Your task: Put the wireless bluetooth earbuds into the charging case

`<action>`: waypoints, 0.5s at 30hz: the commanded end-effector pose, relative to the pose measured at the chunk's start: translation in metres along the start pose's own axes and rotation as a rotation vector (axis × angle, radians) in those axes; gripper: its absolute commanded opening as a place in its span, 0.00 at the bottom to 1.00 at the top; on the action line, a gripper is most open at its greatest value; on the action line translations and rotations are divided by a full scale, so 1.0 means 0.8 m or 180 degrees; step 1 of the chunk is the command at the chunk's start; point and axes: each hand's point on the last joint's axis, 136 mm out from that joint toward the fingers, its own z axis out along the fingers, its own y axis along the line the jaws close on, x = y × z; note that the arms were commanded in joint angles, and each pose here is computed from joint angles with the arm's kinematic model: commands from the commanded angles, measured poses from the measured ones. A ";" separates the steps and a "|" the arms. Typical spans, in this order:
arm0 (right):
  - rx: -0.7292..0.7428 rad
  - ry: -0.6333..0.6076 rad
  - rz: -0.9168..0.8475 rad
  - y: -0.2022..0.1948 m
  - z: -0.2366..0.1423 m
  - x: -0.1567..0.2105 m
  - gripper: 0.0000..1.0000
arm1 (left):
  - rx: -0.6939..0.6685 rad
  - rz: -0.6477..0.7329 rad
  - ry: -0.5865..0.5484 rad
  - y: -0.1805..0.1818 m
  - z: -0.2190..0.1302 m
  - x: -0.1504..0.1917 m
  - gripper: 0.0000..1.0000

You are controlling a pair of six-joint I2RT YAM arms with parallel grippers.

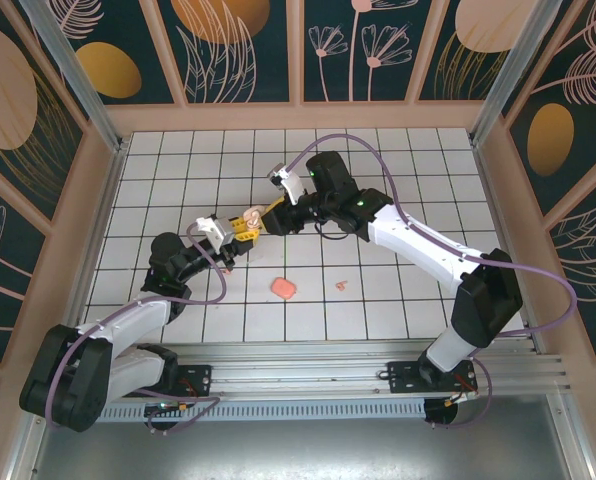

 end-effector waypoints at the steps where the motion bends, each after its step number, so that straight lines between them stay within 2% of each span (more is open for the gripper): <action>1: 0.0056 -0.0048 -0.0031 0.000 -0.012 -0.006 0.42 | 0.0007 0.0169 -0.0189 0.003 0.005 -0.028 0.03; 15: -0.0056 -0.0186 -0.0067 0.015 -0.025 -0.023 0.42 | -0.0037 0.0144 -0.0121 0.007 0.007 -0.021 0.03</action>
